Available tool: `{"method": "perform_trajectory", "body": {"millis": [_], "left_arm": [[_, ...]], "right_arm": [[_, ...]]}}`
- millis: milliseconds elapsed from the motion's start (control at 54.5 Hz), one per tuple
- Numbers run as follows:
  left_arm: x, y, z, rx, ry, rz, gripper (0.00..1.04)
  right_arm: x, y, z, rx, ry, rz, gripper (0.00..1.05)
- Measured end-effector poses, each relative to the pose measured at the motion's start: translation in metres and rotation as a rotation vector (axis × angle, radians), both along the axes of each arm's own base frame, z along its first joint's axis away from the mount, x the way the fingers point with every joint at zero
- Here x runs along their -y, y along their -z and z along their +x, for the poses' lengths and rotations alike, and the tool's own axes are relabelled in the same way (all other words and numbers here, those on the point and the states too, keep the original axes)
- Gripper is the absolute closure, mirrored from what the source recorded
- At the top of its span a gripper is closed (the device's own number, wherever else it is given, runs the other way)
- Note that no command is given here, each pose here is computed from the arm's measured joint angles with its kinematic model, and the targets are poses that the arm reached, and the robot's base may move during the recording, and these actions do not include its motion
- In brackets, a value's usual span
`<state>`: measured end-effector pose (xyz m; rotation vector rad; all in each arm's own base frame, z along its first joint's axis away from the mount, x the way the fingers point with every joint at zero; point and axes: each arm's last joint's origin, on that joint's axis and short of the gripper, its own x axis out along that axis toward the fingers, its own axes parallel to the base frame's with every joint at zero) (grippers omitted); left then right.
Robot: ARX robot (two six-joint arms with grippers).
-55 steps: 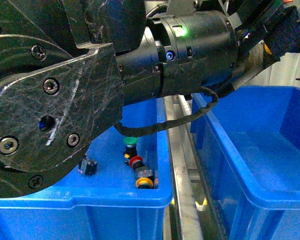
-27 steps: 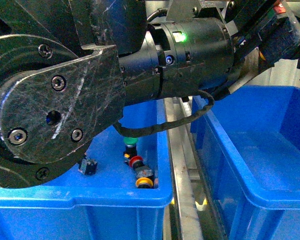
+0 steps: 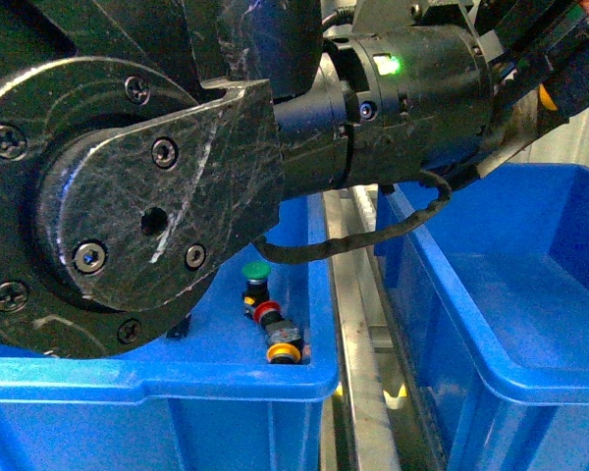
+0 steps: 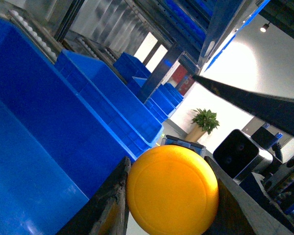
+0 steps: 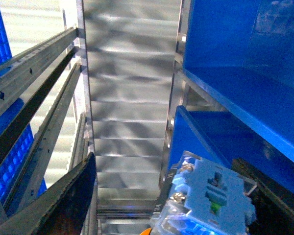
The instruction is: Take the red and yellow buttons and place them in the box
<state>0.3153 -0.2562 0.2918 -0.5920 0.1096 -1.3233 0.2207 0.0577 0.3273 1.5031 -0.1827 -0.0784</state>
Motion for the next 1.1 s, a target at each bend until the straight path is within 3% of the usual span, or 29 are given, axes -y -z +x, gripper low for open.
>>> {"method": "perform_trajectory", "body": {"millis": [238,532,734,899,1101], "left_arm": [[0.002,-0.003,-0.001,0.006,-0.002,-0.001,0.71],[0.003,-0.004,-0.002,0.006,-0.029,0.008,0.71],[0.002,-0.001,-0.001,-0.003,-0.082,0.014,0.40],[-0.010,-0.011,-0.004,0.013,-0.129,-0.008,0.06],[-0.037,-0.027,-0.013,0.033,-0.223,-0.015,0.08]], "right_arm": [[0.002,0.002,0.000,-0.018,0.011,-0.014,0.64],[0.009,0.005,0.000,-0.036,0.028,-0.019,0.65],[0.025,0.012,0.003,-0.067,0.081,-0.068,0.65],[0.043,0.027,0.004,-0.119,0.149,-0.101,0.65],[0.051,0.036,0.004,-0.146,0.170,-0.127,0.65]]}}
